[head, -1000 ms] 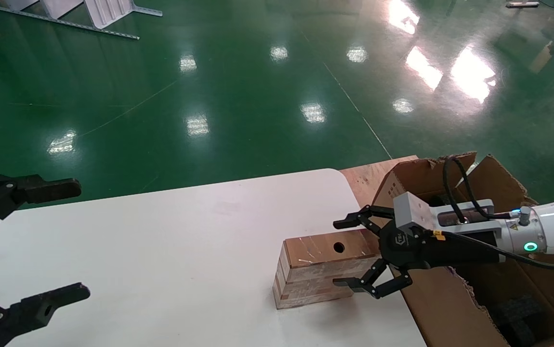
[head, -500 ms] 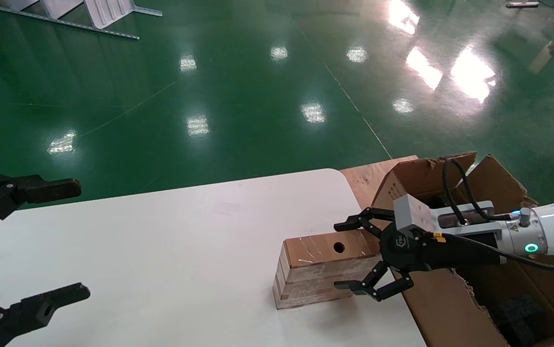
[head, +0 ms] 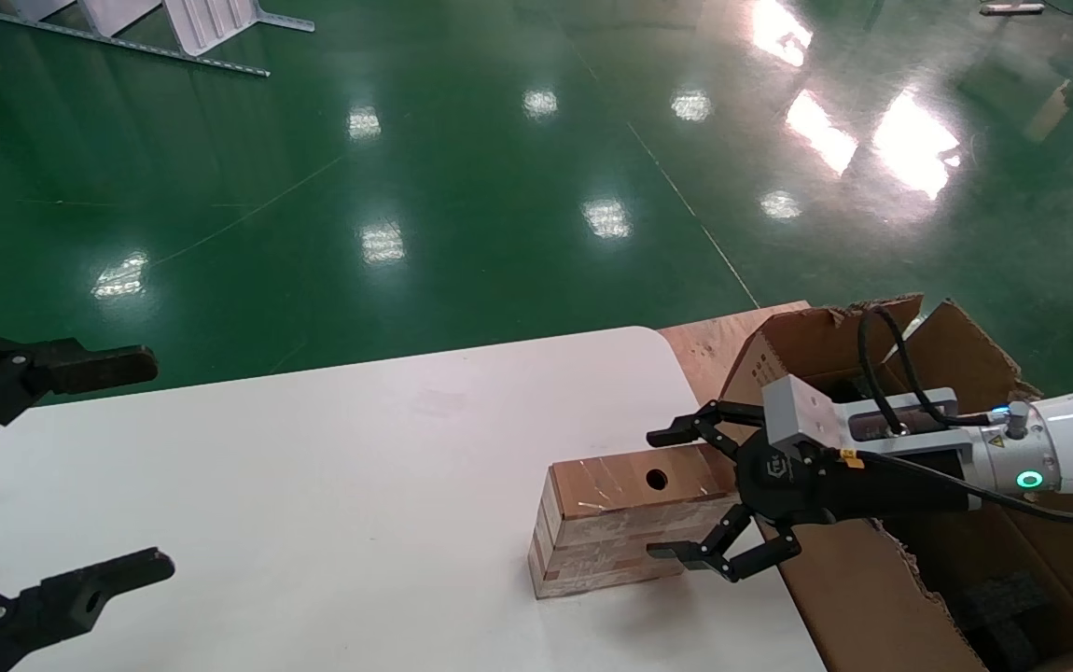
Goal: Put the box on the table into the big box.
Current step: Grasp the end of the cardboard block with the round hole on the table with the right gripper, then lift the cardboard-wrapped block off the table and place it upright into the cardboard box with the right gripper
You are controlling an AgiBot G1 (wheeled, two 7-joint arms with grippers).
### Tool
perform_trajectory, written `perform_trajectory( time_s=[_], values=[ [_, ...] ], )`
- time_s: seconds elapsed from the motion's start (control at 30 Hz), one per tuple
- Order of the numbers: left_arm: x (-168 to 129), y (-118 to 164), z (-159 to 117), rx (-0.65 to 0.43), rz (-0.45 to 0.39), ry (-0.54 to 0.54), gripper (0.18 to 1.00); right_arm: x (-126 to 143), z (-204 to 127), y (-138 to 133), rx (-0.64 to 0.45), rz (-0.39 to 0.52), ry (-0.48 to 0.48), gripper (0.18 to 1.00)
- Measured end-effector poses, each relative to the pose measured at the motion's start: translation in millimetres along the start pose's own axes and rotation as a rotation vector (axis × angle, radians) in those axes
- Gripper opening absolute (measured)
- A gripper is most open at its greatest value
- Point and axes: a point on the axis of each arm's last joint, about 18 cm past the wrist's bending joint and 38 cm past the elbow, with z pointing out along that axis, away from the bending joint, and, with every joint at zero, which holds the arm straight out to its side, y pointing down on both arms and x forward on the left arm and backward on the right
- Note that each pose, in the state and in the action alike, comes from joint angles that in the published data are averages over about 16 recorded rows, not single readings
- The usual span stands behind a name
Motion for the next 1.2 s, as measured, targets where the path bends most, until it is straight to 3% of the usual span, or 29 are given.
perform_trajectory(
  time_s=[0.43,0.6,0.83,1.2],
  values=[
    [0.0,0.0,0.0,0.0,0.0,0.0,0.954,0.0,0.0,0.2,-0.001,-0.001,0.001,0.952],
    [0.0,0.0,0.0,0.0,0.0,0.0,0.893,0.0,0.0,0.3,-0.001,-0.001,0.001,0.896],
    [0.0,0.0,0.0,0.0,0.0,0.0,0.771,0.0,0.0,0.4,-0.001,-0.001,0.001,0.787],
    [0.0,0.0,0.0,0.0,0.0,0.0,0.51,0.5,-0.2,-7.3,0.009,-0.011,-0.003,0.557]
  ],
)
